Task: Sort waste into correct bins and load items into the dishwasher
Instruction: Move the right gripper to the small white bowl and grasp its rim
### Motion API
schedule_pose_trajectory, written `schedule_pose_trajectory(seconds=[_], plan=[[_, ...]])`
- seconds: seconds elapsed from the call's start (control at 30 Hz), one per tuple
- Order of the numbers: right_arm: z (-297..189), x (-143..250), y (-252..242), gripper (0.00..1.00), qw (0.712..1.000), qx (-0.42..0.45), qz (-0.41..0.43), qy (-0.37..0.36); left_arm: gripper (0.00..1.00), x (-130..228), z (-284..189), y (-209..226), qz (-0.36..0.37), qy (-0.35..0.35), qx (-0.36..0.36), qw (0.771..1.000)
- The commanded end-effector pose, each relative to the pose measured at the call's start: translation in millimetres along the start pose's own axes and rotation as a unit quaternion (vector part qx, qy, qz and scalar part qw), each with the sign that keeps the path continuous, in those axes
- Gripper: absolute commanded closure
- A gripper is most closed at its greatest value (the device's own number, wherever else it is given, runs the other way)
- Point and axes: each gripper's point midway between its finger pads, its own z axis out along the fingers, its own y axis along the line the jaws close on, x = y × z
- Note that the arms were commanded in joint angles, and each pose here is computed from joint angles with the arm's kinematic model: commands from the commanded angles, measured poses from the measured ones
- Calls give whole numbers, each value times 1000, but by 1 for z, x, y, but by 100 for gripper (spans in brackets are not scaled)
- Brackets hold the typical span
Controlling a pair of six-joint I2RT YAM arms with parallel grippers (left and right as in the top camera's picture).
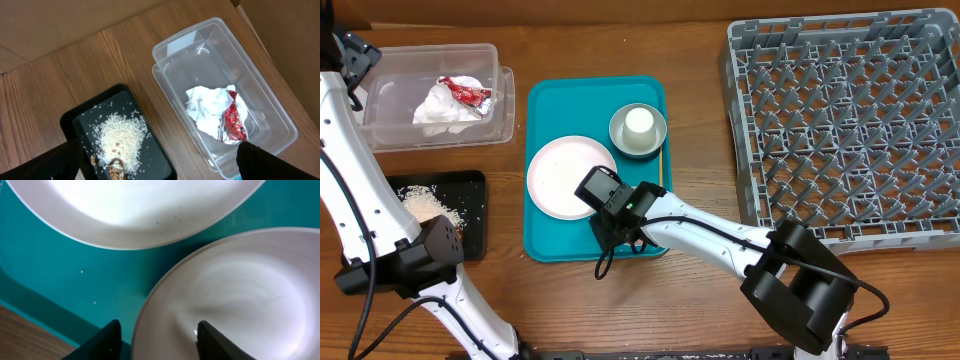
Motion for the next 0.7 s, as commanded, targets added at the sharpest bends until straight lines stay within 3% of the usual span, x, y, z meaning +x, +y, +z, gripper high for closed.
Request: schedule_pose_trajectory(seconds=[0.0,0.27,0.37,0.5,0.67], plan=[[-4,-9,2,56,1000,6,11,-17,0,-3,0,4,-2,-5,-6,1000],[-10,-11,3,79,1000,3,22,-21,0,-3,0,3,-2,-5,-6,1000],[-12,-12,4,81,1000,0,22,-22,0,-3,0,3,-2,-5,-6,1000],[-18,-14,6,92,999,-4,24,-29,0,-3,0,3,-2,-5,-6,1000],[-38,-21,13,92,998,-24,23,-47,0,-3,0,3,-2,-5,-6,1000]])
